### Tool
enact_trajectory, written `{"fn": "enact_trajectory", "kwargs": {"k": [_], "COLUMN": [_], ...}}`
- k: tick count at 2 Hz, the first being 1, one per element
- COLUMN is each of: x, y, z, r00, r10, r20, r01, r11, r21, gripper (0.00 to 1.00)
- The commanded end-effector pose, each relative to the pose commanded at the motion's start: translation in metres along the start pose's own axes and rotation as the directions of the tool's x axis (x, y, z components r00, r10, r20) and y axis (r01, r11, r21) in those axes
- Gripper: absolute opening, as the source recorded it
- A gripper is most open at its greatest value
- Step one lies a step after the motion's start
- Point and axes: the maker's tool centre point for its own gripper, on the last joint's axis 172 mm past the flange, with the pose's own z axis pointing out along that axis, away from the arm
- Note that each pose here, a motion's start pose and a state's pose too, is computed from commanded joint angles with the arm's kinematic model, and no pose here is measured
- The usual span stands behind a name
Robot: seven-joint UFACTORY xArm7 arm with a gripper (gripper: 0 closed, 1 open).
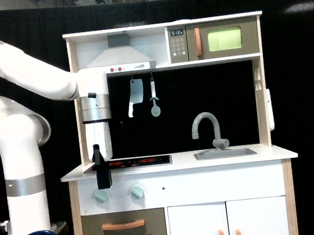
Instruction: Turn on the faucet
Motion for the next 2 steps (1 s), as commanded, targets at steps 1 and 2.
{"fn": "enact_trajectory", "kwargs": {"k": [1,2], "x": [0.004,0.032], "y": [0.002,-0.005], "z": [-0.007,-0.024], "r00": [1.0,0.982], "r10": [-0.026,-0.155], "r20": [-0.017,-0.105], "r01": [0.026,0.156], "r11": [1.0,0.988], "r21": [-0.008,0.003], "gripper": [1.0,1.0]}}
